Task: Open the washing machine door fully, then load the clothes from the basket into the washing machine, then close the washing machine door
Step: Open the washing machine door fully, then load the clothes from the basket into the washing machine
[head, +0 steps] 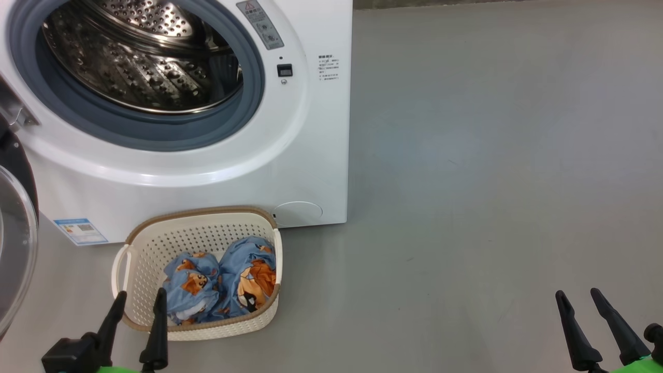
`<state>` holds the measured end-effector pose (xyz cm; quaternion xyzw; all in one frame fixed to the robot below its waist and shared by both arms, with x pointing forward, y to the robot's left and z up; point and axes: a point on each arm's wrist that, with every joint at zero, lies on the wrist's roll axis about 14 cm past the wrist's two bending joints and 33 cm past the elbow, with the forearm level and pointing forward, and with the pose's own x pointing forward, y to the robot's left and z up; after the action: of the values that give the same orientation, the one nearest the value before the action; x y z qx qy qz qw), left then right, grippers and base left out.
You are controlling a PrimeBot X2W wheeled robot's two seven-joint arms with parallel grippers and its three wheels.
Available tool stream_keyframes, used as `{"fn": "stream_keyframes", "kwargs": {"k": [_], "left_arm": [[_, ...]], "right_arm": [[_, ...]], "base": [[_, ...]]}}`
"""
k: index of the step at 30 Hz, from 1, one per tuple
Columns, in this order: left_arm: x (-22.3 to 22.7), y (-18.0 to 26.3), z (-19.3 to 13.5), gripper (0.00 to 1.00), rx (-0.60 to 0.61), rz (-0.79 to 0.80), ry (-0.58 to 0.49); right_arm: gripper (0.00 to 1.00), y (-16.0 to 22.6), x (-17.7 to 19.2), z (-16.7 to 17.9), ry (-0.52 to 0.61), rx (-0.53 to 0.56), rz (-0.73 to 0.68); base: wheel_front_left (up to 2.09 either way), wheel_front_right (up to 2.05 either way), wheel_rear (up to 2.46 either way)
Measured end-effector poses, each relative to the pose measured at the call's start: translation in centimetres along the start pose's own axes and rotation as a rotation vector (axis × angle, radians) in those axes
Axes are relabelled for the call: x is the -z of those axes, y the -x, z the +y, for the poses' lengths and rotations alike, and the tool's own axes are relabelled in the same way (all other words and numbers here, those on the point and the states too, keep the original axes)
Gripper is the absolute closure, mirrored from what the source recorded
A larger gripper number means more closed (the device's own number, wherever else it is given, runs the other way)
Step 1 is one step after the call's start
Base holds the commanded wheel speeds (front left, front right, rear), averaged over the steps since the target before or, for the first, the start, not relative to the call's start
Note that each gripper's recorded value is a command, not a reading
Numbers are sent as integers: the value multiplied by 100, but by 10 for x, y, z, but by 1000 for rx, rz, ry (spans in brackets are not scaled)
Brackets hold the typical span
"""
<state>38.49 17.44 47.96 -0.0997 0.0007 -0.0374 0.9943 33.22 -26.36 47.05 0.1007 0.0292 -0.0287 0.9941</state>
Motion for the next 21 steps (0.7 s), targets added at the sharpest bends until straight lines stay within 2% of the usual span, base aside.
{"fn": "stream_keyframes", "kwargs": {"k": [13,21], "left_arm": [[1,0,-1,0,1,0,33],[3,-1,0,0,-5,5,54]], "right_arm": [[0,-3,0,1,0,-4,-1],[0,-4,1,-1,1,2,3]], "base": [[1,-5,4],[46,-131,85]]}}
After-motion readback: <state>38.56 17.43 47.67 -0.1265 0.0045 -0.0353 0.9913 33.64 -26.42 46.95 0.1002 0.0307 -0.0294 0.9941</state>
